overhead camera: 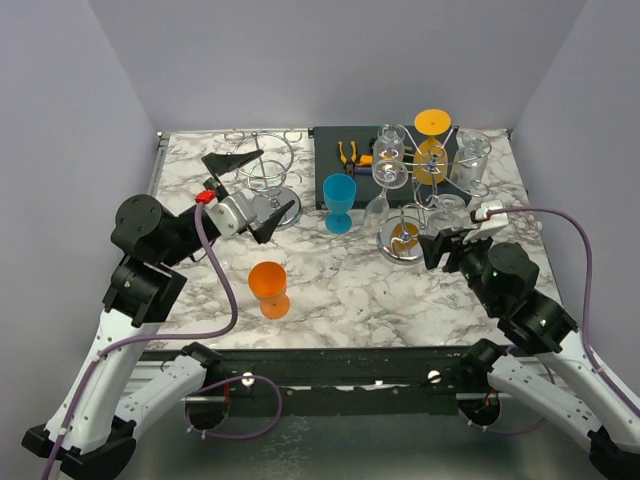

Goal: Place the wine glass upside down on the wine glass rack
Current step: Turn the wine glass upside down at the wine rack.

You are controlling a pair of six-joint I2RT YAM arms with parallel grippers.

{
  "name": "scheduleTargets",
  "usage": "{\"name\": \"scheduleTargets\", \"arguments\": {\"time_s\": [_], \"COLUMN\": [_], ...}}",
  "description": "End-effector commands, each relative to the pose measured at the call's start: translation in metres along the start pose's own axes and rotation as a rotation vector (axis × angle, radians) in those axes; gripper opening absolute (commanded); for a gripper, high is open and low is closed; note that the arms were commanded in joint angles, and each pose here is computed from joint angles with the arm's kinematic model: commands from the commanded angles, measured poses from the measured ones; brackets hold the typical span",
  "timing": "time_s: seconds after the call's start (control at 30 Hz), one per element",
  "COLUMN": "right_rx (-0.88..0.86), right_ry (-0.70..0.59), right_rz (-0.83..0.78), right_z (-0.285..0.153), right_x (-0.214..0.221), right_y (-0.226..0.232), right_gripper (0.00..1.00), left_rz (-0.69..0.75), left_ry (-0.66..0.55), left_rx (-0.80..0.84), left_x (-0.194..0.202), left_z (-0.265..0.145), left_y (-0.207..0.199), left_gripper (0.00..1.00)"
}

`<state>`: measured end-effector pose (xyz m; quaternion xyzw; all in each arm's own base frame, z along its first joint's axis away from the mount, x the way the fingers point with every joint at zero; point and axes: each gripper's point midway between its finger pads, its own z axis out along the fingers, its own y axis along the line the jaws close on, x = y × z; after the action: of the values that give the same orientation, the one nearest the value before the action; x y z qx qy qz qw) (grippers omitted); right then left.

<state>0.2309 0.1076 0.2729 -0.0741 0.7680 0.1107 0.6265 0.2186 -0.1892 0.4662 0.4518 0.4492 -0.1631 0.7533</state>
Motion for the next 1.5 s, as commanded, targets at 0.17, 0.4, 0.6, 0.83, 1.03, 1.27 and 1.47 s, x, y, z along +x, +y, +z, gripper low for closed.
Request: {"name": "scheduleTargets", "arguments": {"time_s": [0.17,0.4,0.6,0.83,1.03,1.27,1.47], "right_rx": [0.006,0.066,0.106,0.114,0.121,0.104,0.072], "right_ry": [-0.203,-0.251,-0.243,-0.250,-0.250,-0.269,-0.276], "right_rz": [-0.025,-0.061,-0.055,-0.063,-0.069,-0.069,-0.062], "right_z": [0.006,0.015,0.030,0.038,0.043,0.051,0.058], "right_x": [-0.037,-0.040,-0.034,-0.030,-0.026,-0.029,-0.028], "right_y": [-0.001,-0.009,-0.010,-0.009,-0.010,-0.006,0.001], "right_gripper": [0.01,0.01,0.01,0.01,0.01,0.01,0.00], "left_rz": [0.008,0.019,0.024,0.040,0.047,0.051,0.056], "left_ry": [-0.006,-0.005,-0.006,-0.005,-0.012,-0.011,-0.009], "left_rx": [0.016,0.015,0.021,0.019,0.030,0.037,0.037], "left_x": [0.003,0.004,0.005,0.006,0.005,0.007,0.008], "left_z": [-0.003,-0.004,-0.006,-0.008,-0.009,-0.009,-0.010], "left_y": [-0.006,-0.006,-0.009,-0.010,-0.013,-0.014,-0.015], "left_gripper": [0.99,0.99,0.99,0.99,0.99,0.99,0.99]}}
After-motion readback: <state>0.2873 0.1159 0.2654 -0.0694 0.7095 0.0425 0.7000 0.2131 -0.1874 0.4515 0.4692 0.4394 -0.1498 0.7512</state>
